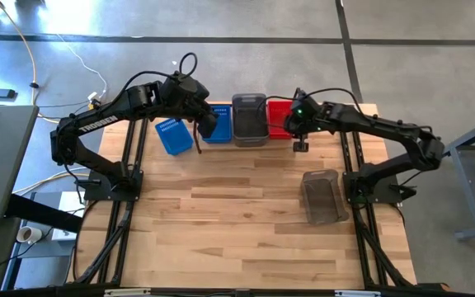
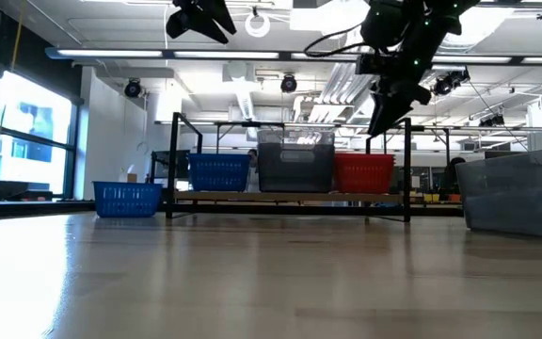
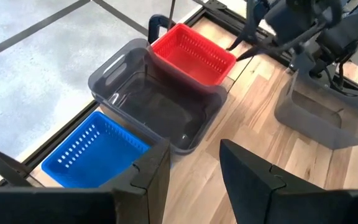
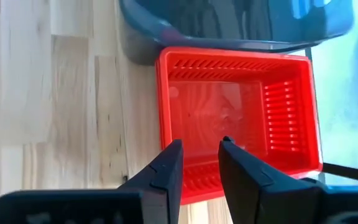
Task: Stack baskets on shelf by color
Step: Stack the black bin on the black bins on the shelf
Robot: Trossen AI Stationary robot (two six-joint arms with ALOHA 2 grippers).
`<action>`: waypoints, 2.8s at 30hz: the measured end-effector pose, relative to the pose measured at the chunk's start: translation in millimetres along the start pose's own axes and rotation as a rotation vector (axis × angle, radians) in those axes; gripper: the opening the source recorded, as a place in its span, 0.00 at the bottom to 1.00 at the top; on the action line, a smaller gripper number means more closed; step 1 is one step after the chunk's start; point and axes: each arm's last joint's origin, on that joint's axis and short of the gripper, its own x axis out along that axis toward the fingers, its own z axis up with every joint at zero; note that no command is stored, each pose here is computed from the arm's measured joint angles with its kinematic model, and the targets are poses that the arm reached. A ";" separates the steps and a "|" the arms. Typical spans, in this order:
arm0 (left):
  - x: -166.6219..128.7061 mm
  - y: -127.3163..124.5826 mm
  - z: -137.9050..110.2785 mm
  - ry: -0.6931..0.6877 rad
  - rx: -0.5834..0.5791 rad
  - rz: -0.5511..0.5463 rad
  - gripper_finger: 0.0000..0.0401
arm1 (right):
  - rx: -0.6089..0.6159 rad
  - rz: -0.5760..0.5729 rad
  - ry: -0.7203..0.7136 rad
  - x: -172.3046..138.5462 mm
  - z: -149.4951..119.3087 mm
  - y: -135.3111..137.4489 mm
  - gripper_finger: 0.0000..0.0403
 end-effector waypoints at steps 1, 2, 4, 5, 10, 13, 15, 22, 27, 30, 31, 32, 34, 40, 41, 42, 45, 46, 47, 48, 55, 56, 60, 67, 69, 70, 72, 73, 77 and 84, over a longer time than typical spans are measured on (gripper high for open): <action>0.0 0.2 -0.6 0.006 0.001 0.002 0.32 | 0.011 -0.001 -0.004 -1.7 0.1 0.4 0.22; 0.0 0.5 -1.4 0.015 0.001 0.005 0.32 | 0.024 -0.004 -0.008 -3.3 0.1 0.6 0.22; -0.2 1.5 -4.7 0.049 0.013 0.015 0.32 | 0.062 -0.008 -0.025 -7.9 1.1 2.2 0.22; -0.4 2.2 -7.1 0.074 0.025 0.021 0.32 | 0.079 -0.009 -0.033 -10.0 1.8 3.3 0.22; 0.2 5.7 -22.6 0.219 0.056 0.058 0.32 | 0.164 -0.006 -0.074 -20.6 5.2 10.0 0.22; 3.0 5.2 -33.0 0.282 0.071 0.067 0.32 | 0.194 -0.003 -0.096 -25.9 7.0 13.7 0.22; 0.3 6.3 -37.9 0.300 0.077 0.069 0.32 | 0.216 0.000 -0.107 -28.9 7.7 15.7 0.22; -6.1 5.7 -62.5 0.343 0.080 0.066 0.32 | 0.364 0.040 -0.134 -40.5 10.1 27.8 0.22; -10.4 6.4 -81.3 0.367 0.081 0.061 0.32 | 0.537 0.103 -0.138 -49.4 13.1 43.3 0.22; -12.0 7.8 -92.5 0.384 0.086 0.061 0.32 | 0.607 0.166 -0.092 -53.8 11.5 55.8 0.22; -12.3 7.6 -96.0 0.390 0.092 0.059 0.32 | 0.623 0.205 -0.070 -55.3 10.5 60.7 0.22; -12.2 7.3 -99.4 0.397 0.098 0.057 0.32 | 0.634 0.247 -0.040 -56.4 9.2 66.0 0.22; -11.9 7.4 -105.2 0.409 0.107 0.055 0.32 | 0.658 0.330 0.027 -59.1 6.7 77.3 0.22; -12.6 3.5 -109.1 0.413 0.108 0.045 0.32 | 0.676 0.452 0.190 -70.7 1.7 111.8 0.22; -12.8 2.8 -109.3 0.413 0.111 0.042 0.32 | 0.668 0.460 0.209 -73.0 1.0 117.8 0.22; -12.9 2.2 -109.6 0.414 0.114 0.040 0.32 | 0.660 0.468 0.224 -75.4 0.4 123.4 0.22; -13.0 0.4 -109.9 0.411 0.120 0.033 0.32 | 0.620 0.493 0.250 -82.3 -1.0 139.1 0.22; -13.1 -0.4 -110.1 0.410 0.123 0.030 0.32 | 0.600 0.501 0.256 -84.6 -1.6 143.9 0.22; -13.2 -1.2 -110.3 0.410 0.126 0.028 0.32 | 0.586 0.509 0.262 -86.9 -2.3 148.6 0.22; -13.4 -2.0 -110.7 0.411 0.130 0.025 0.32 | 0.571 0.515 0.269 -89.0 -3.2 152.8 0.22; -15.7 -11.3 -114.6 0.416 0.123 0.004 0.32 | 0.457 0.554 0.303 -103.4 -10.5 180.1 0.22; -16.2 -13.0 -115.4 0.417 0.118 0.000 0.32 | 0.442 0.552 0.302 -105.1 -11.6 183.0 0.22; -18.4 -20.2 -118.8 0.421 0.101 -0.014 0.32 | 0.387 0.559 0.319 -111.3 -16.9 192.4 0.25; -21.3 -30.2 -122.7 0.419 0.045 -0.031 0.32 | 0.228 0.536 0.360 -119.5 -28.9 210.7 0.36; -21.7 -33.5 -122.7 0.407 0.043 -0.047 0.32 | 0.184 0.544 0.361 -122.0 -31.3 217.8 0.38; -21.8 -35.1 -122.6 0.400 0.046 -0.055 0.32 | 0.165 0.545 0.362 -123.1 -32.6 221.2 0.38; -22.0 -38.4 -122.0 0.383 0.050 -0.074 0.32 | 0.130 0.535 0.360 -124.3 -34.7 227.6 0.38; -22.1 -39.4 -121.9 0.378 0.051 -0.080 0.32 | 0.113 0.532 0.359 -124.1 -36.2 231.1 0.38; -22.8 -44.6 -121.5 0.354 0.056 -0.108 0.32 | 0.089 0.529 0.376 -113.7 -46.3 247.1 0.38; -24.9 -50.8 -123.5 0.348 0.051 -0.132 0.32 | 0.130 0.480 0.439 -91.3 -68.8 259.1 0.38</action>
